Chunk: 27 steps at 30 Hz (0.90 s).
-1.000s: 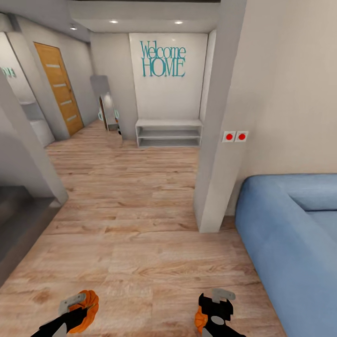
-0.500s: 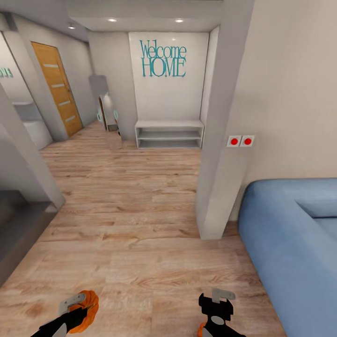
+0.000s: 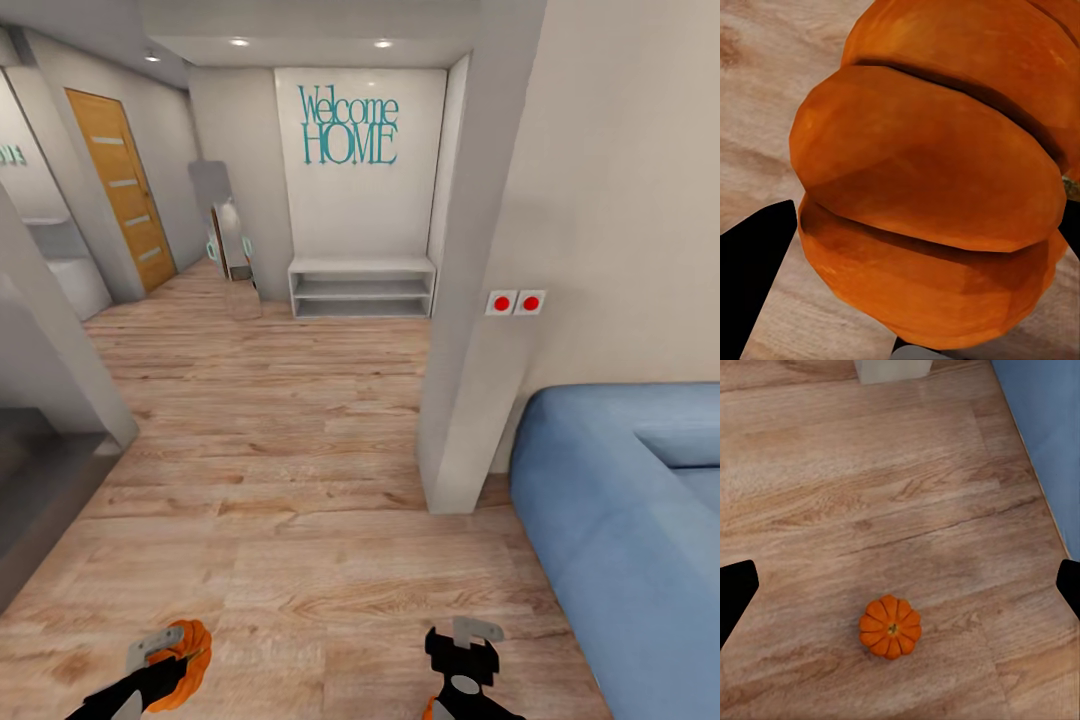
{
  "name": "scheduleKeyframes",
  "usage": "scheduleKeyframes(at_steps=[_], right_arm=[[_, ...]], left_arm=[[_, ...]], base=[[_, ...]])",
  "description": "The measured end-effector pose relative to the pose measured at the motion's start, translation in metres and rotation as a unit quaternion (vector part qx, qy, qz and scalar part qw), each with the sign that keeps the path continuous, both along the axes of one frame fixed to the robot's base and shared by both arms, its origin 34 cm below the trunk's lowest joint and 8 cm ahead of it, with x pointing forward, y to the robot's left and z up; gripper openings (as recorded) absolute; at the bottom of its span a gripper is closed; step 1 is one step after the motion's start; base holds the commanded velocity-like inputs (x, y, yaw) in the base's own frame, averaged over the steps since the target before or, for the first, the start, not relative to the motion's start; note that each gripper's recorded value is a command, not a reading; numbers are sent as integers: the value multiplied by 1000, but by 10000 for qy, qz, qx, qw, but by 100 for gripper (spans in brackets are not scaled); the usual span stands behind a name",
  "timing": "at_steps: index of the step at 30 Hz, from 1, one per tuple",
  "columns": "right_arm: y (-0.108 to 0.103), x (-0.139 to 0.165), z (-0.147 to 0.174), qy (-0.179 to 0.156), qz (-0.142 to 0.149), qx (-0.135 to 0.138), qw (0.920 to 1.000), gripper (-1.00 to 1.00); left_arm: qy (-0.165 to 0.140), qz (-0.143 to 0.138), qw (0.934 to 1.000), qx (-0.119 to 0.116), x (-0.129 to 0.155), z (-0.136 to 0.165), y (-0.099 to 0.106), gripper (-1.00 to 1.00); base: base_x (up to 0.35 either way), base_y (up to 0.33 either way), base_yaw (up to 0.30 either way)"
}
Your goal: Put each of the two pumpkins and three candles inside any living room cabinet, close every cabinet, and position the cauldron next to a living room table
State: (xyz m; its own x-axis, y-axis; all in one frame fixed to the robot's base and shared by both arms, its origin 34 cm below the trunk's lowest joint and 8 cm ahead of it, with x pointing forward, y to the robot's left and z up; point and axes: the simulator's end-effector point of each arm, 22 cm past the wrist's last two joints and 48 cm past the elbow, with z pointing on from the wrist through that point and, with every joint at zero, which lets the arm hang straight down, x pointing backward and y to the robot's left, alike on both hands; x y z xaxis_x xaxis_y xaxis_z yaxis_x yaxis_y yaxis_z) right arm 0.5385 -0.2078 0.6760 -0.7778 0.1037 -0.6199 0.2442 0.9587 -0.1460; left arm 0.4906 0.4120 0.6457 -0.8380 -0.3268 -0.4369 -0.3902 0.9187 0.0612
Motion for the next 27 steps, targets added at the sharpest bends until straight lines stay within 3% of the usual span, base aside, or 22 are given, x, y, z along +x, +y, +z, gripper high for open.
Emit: scheduleKeyframes(at_steps=[4,8,11,15,17,19,20,21,23,27], right_arm=[[-4,-3,-2,50,-132,35,9999,100],[-11,-13,-8,186,-680,281,9971,100],[-15,-19,-12,258,-986,420,9939,100],[-14,-21,-13,288,-1104,491,9923,100],[-14,-21,-13,287,-1121,502,9920,100],[-14,-22,-13,290,-1124,503,9920,100],[-14,-22,-13,288,-1125,503,9920,100],[-14,-22,-13,288,-1129,503,9919,100],[-15,-22,-13,289,-1130,500,9919,100],[-16,-22,-13,287,-1135,493,9919,100]], left_arm=[[-30,-16,10000,-13,3,2,2,-100],[2,-26,10000,-50,5,3,2,-100],[214,-95,9994,-267,23,12,-4,-100],[530,-351,9959,-643,69,63,-4,-100],[426,-528,9944,-814,101,110,-4,-100],[453,-574,9931,-916,108,132,0,-100],[269,-617,9936,-907,121,155,5,-100],[196,-574,9928,-1033,124,161,5,-100],[73,-537,9940,-949,131,179,22,-100],[-220,-365,9930,-1098,140,207,45,-100]], base=[[0,0,0],[0,0,0],[0,0,0],[0,0,0],[0,0,0],[0,0,0],[0,0,0],[0,0,0],[0,0,0],[0,0,0]])
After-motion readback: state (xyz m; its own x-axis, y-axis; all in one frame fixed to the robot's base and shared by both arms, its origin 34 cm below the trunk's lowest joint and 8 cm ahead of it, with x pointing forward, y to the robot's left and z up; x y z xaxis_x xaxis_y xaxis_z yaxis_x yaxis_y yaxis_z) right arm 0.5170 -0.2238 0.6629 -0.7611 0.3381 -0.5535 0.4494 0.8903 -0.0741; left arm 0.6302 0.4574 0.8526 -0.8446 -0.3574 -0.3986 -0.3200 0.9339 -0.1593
